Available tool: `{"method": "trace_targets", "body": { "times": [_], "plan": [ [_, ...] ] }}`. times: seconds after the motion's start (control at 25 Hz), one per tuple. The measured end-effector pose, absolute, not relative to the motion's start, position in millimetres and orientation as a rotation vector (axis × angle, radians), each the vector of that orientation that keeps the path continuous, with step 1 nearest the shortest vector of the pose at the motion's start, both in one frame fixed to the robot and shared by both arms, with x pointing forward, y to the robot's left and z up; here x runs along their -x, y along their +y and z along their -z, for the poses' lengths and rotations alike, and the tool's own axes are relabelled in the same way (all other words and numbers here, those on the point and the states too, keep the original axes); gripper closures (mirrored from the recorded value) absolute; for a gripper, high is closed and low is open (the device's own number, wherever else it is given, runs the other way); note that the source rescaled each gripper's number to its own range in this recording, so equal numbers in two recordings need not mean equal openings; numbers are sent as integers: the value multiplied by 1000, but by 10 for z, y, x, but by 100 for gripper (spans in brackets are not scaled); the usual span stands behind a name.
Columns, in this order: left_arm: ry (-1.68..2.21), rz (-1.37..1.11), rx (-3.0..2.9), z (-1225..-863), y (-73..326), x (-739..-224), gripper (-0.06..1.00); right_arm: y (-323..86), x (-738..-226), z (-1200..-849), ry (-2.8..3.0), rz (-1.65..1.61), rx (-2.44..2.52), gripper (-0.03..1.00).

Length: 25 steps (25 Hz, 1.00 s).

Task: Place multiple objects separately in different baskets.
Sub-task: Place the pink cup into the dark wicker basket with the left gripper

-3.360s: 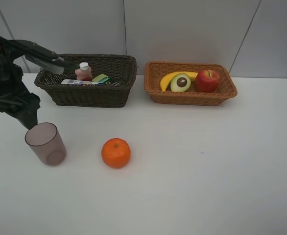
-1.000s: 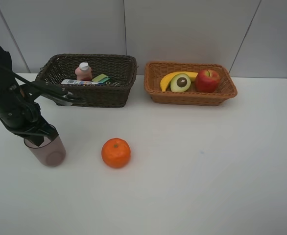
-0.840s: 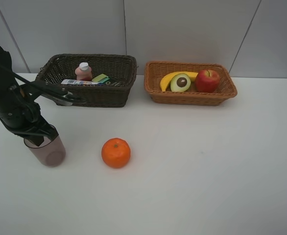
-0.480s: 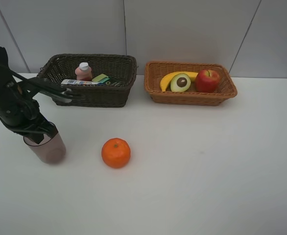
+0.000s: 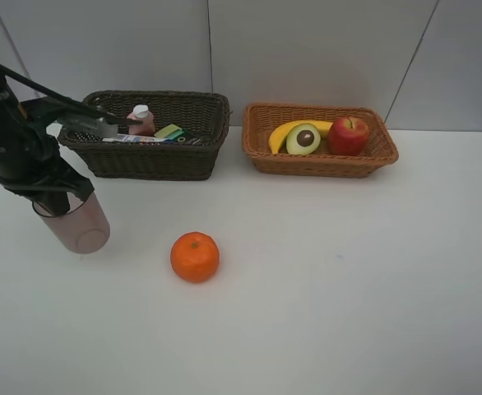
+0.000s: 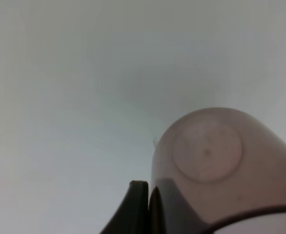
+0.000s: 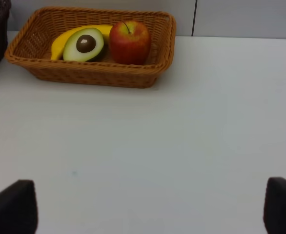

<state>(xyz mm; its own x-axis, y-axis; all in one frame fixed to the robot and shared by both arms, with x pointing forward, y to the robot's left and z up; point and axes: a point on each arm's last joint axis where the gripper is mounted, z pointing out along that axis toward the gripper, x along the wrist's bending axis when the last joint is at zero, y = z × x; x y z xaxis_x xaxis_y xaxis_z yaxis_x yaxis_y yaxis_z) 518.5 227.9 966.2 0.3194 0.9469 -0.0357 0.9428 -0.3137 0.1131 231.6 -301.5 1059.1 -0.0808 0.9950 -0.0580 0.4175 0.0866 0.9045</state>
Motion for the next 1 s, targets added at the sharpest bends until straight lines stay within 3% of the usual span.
{"method": "trace_targets", "body": {
  "times": [0.56,1.0],
  "plan": [
    [1710,-95,-2312,-10287,2130,-5512,94,-3015,-2316,-10591,1608,-965,-1429,-1],
    [1568,-367,-2093,-10642,2068,-5823,94,-3015,-2316,-10591,1608,-965,-1429,-1]
  ]
}}
